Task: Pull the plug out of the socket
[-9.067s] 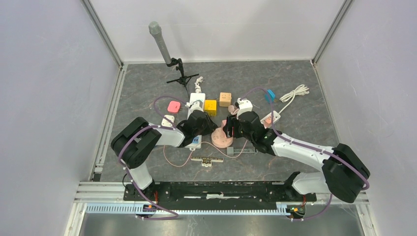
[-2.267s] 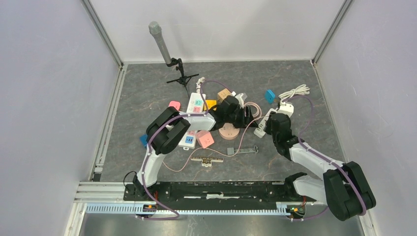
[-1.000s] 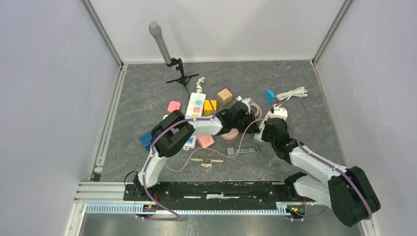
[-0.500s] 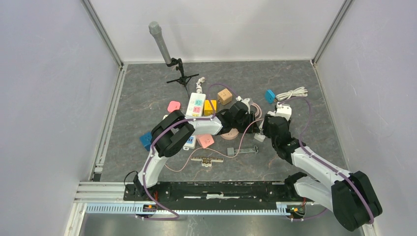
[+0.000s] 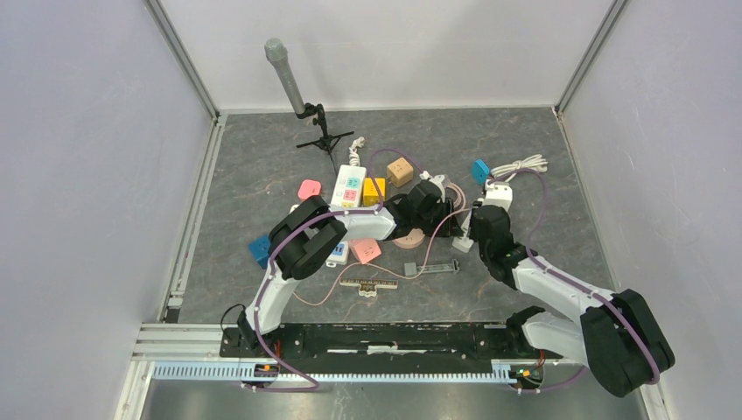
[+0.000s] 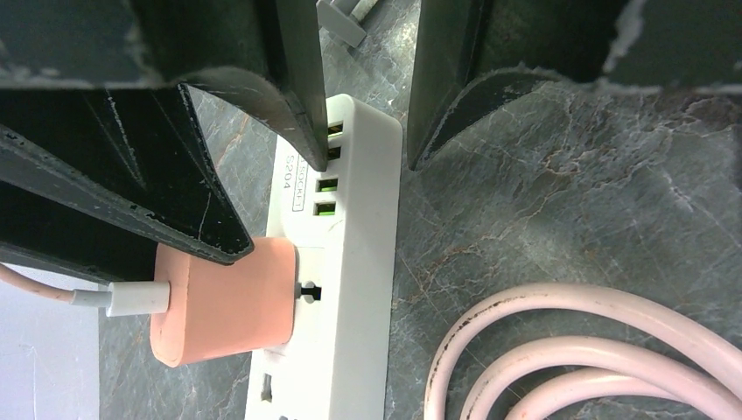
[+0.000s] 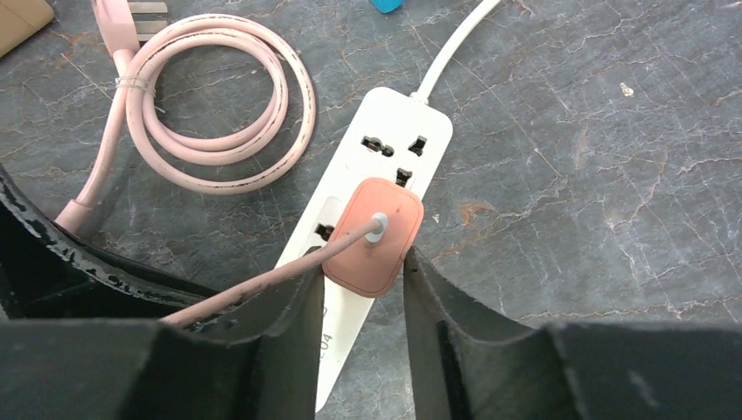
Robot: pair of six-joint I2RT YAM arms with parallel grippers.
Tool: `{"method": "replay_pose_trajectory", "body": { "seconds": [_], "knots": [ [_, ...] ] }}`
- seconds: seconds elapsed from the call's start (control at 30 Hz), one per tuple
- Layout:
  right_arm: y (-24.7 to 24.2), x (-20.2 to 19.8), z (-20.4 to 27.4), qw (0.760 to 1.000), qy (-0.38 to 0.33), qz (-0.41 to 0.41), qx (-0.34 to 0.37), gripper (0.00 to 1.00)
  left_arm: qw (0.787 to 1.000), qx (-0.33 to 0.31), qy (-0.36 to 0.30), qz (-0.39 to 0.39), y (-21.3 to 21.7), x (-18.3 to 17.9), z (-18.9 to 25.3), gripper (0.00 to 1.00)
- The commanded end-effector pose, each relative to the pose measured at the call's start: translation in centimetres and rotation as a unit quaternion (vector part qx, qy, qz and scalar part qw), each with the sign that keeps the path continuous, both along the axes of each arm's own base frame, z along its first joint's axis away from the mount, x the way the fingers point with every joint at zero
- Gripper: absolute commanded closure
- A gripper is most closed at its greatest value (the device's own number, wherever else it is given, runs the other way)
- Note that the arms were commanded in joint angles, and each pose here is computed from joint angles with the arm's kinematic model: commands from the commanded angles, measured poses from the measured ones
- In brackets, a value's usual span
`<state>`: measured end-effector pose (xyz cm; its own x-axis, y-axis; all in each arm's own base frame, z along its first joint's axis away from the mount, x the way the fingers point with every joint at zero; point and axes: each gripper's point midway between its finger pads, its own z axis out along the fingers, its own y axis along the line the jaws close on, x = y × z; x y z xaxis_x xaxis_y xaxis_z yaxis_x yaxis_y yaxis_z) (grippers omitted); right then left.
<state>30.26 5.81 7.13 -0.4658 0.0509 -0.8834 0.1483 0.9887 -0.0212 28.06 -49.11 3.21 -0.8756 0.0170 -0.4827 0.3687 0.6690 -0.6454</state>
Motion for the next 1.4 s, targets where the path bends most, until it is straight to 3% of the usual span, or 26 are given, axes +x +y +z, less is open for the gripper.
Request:
{"method": "replay_pose_trajectory", "body": {
  "seconds": [0.0,0.13,0.5,0.83,0.87,0.97,1.07,1.2,1.37],
  "knots": [
    [-1.0,0.7,1.5,0.999,-0.037,-0.021,-0.015,0.69,0.990,0.130,0.060,-0.004,4.7,-2.9,-8.0,0.55],
    [-0.9,0.7,1.9,0.999,-0.040,-0.020,-0.013,1.00,0.990,0.131,0.061,-0.004,4.7,-2.9,-8.1,0.56],
    [0.4,0.4,5.0,0.994,-0.103,0.013,0.046,1.00,0.988,0.142,0.065,-0.006,5.1,-3.1,-8.9,0.58],
    [-0.3,-0.4,3.0,0.997,-0.073,-0.007,0.014,1.00,0.986,0.148,0.070,-0.003,5.2,-3.1,-9.2,0.58],
    [-0.2,-0.3,3.1,0.997,-0.070,-0.007,0.012,0.96,0.986,0.148,0.070,-0.004,5.2,-3.2,-9.2,0.58],
    [-0.1,-0.3,2.6,0.998,-0.062,-0.001,0.007,0.69,0.987,0.147,0.070,-0.004,5.1,-3.1,-9.1,0.58],
    [-0.1,-0.2,2.0,0.999,-0.052,0.000,-0.003,0.50,0.987,0.147,0.070,-0.004,5.2,-3.1,-9.1,0.58],
    [-0.2,0.5,2.1,0.998,-0.057,-0.002,-0.016,0.37,0.986,0.148,0.072,-0.005,5.2,-3.2,-9.2,0.58],
    [-0.4,1.4,2.4,0.997,-0.072,0.002,-0.035,0.36,0.987,0.145,0.073,-0.007,5.1,-3.3,-9.1,0.58]
  ]
}}
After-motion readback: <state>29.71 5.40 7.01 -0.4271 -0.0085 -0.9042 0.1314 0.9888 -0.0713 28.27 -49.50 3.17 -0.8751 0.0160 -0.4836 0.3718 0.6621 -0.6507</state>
